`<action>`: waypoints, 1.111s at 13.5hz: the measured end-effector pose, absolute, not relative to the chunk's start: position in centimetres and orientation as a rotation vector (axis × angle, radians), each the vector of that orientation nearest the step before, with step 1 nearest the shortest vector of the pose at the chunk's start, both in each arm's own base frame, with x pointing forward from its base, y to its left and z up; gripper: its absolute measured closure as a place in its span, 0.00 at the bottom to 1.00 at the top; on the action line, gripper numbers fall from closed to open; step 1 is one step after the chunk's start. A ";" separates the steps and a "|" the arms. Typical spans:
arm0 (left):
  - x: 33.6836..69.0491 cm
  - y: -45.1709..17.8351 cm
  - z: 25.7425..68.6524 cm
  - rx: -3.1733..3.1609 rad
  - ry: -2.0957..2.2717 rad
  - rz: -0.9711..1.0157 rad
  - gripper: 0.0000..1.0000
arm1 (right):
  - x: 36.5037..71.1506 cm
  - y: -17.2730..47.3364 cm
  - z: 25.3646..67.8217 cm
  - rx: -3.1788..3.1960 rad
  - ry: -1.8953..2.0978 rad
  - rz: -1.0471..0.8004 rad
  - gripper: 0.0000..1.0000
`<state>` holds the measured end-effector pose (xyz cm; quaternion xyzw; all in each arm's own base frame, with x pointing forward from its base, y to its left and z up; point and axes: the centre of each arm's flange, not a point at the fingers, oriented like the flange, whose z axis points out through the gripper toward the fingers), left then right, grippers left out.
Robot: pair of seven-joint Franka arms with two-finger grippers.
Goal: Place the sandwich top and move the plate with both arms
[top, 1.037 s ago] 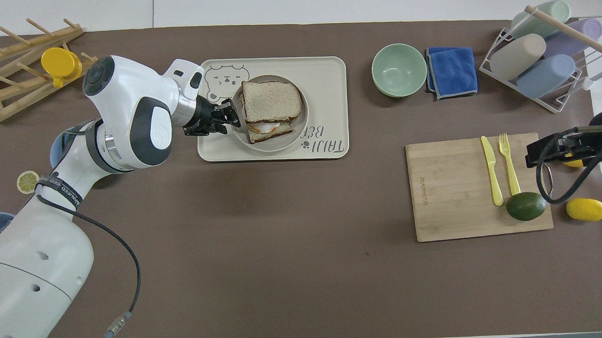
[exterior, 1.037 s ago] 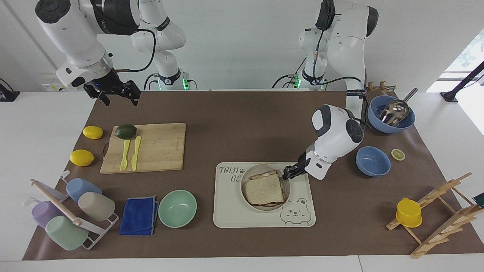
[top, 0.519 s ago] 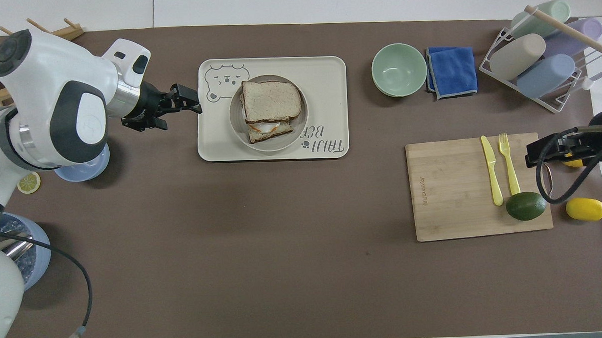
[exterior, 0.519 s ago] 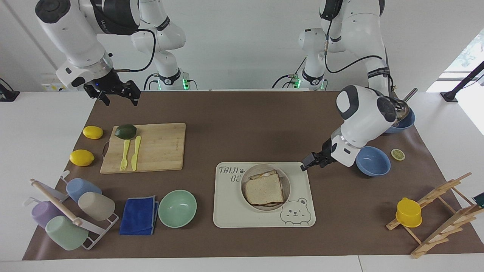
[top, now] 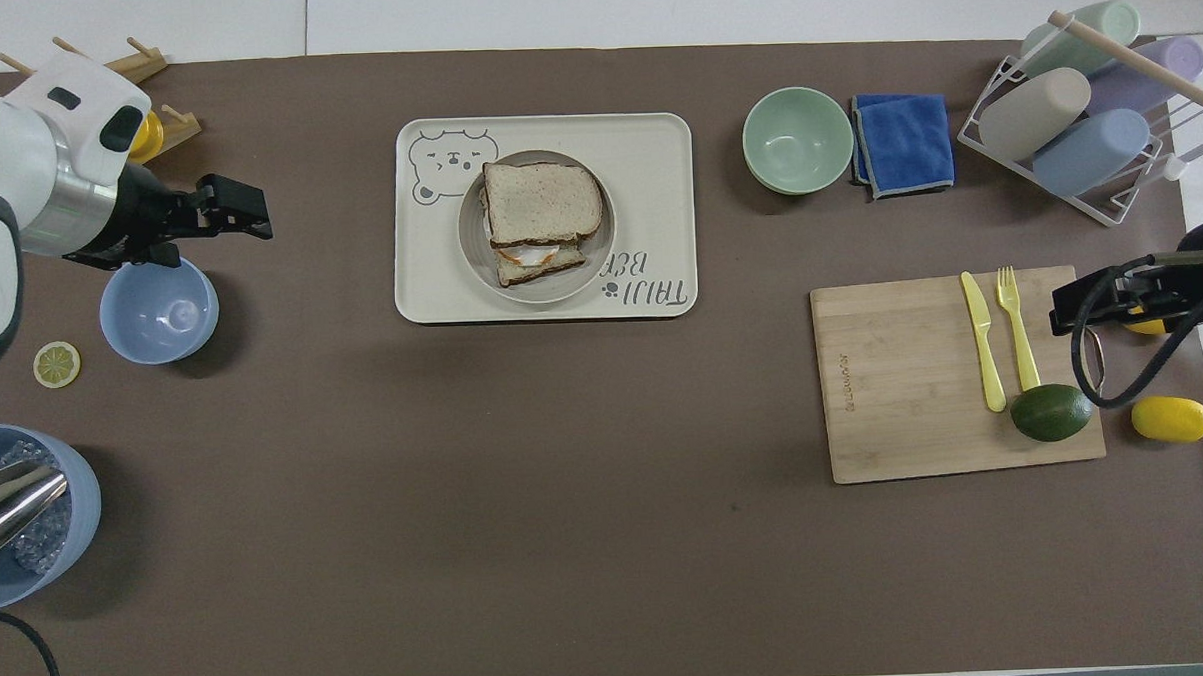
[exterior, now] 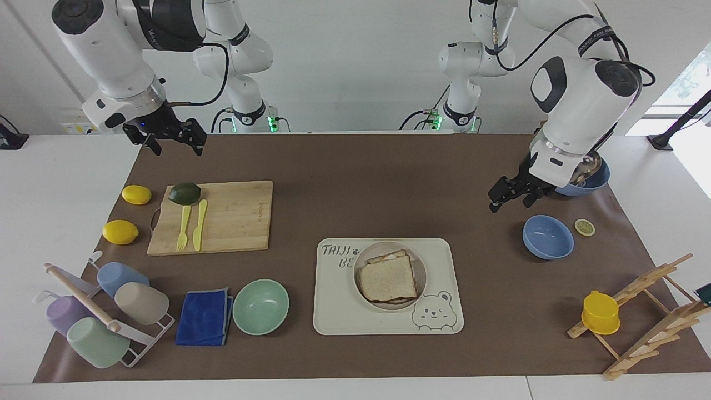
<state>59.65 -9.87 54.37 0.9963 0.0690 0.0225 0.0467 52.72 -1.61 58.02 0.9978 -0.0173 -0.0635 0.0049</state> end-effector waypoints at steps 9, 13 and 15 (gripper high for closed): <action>51.7 -6.9 59.3 3.106 -0.045 -0.254 0.00 | 52.7 -1.6 58.0 3.125 -0.054 -0.199 0.00; 51.7 -6.6 57.6 3.104 -0.041 -0.310 0.00 | 52.7 -1.6 58.0 3.125 -0.054 -0.199 0.00; 51.9 -6.2 58.1 3.103 -0.028 -0.289 0.00 | 52.7 -1.6 58.0 3.125 -0.054 -0.199 0.00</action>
